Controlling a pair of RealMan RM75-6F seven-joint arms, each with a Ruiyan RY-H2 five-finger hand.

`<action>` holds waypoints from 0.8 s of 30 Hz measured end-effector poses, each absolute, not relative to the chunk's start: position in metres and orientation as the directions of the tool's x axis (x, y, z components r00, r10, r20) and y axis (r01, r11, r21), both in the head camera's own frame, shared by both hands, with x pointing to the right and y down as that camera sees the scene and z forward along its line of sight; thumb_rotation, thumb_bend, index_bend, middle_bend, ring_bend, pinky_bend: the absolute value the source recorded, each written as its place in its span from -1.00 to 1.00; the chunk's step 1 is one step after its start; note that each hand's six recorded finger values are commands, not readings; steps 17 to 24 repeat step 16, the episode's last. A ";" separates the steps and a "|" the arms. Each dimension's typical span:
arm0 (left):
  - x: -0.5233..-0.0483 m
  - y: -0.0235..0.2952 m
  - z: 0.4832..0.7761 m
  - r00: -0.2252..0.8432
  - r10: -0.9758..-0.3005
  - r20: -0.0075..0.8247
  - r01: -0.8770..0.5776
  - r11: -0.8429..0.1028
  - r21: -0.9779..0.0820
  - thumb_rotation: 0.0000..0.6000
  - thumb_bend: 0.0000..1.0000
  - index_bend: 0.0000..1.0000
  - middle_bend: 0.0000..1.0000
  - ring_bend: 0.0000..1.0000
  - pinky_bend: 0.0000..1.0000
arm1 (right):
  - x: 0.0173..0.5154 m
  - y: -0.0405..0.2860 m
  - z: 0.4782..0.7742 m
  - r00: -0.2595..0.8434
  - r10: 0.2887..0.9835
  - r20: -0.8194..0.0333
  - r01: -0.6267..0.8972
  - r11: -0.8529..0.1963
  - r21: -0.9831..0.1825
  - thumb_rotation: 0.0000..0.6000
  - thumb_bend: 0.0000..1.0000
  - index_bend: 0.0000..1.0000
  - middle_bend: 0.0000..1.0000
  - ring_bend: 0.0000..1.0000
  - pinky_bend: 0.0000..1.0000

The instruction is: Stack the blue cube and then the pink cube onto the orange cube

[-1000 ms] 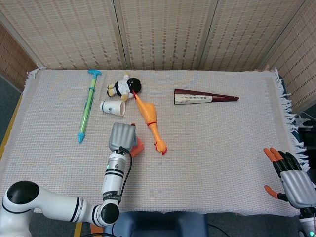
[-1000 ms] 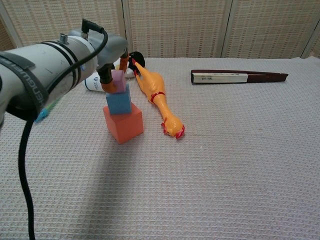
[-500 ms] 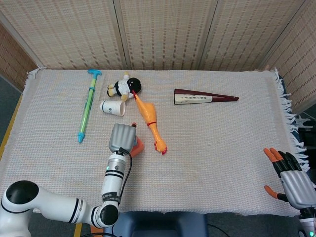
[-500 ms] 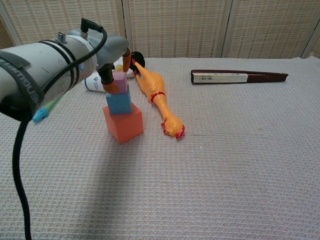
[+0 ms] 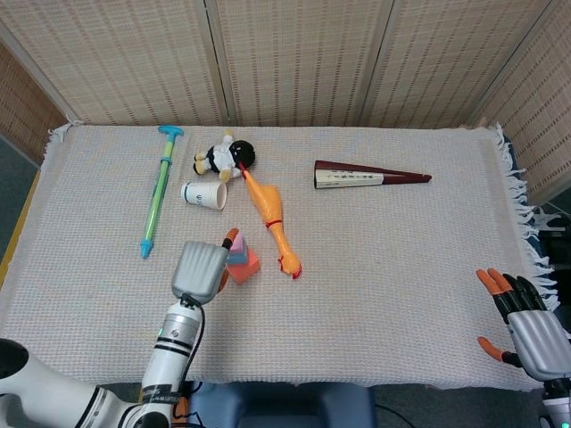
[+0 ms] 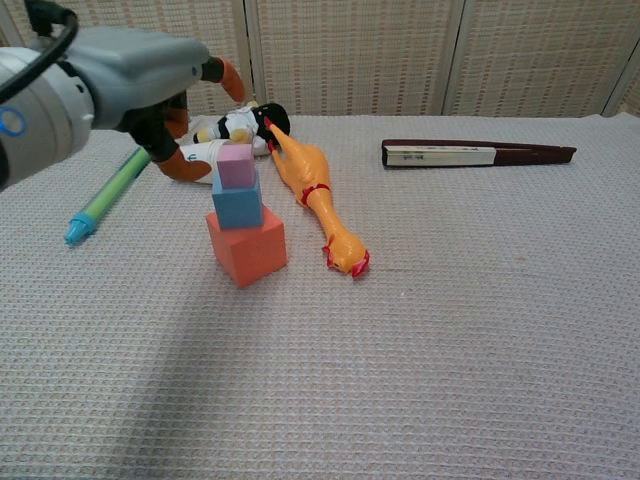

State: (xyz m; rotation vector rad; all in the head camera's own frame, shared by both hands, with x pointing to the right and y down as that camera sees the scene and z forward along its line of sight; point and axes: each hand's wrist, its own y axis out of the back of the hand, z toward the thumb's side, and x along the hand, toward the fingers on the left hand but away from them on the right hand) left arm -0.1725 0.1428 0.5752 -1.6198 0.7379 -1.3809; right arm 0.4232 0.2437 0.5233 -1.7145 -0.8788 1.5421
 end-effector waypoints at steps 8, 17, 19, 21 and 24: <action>-0.270 0.195 0.563 0.237 -0.930 0.282 -0.312 -0.348 -0.884 1.00 -0.35 -0.95 -0.90 -1.00 -0.66 | 0.410 0.248 0.530 0.111 0.838 -0.534 0.031 -0.540 -0.841 1.00 -0.77 -1.00 -1.00 -1.00 -1.00; -0.381 0.272 0.567 0.226 -0.903 0.365 -0.484 -0.429 -0.763 1.00 -0.32 -0.99 -0.96 -1.00 -0.67 | 0.399 0.251 0.535 0.131 0.848 -0.513 0.010 -0.519 -0.855 1.00 -0.77 -1.00 -1.00 -1.00 -1.00; -0.381 0.272 0.567 0.226 -0.903 0.365 -0.484 -0.429 -0.763 1.00 -0.32 -0.99 -0.96 -1.00 -0.67 | 0.399 0.251 0.535 0.131 0.848 -0.513 0.010 -0.519 -0.855 1.00 -0.77 -1.00 -1.00 -1.00 -1.00; -0.381 0.272 0.567 0.226 -0.903 0.365 -0.484 -0.429 -0.763 1.00 -0.32 -0.99 -0.96 -1.00 -0.67 | 0.399 0.251 0.535 0.131 0.848 -0.513 0.010 -0.519 -0.855 1.00 -0.77 -1.00 -1.00 -1.00 -1.00; -0.381 0.272 0.567 0.226 -0.903 0.365 -0.484 -0.429 -0.763 1.00 -0.32 -0.99 -0.96 -1.00 -0.67 | 0.399 0.251 0.535 0.131 0.848 -0.513 0.010 -0.519 -0.855 1.00 -0.77 -1.00 -1.00 -1.00 -1.00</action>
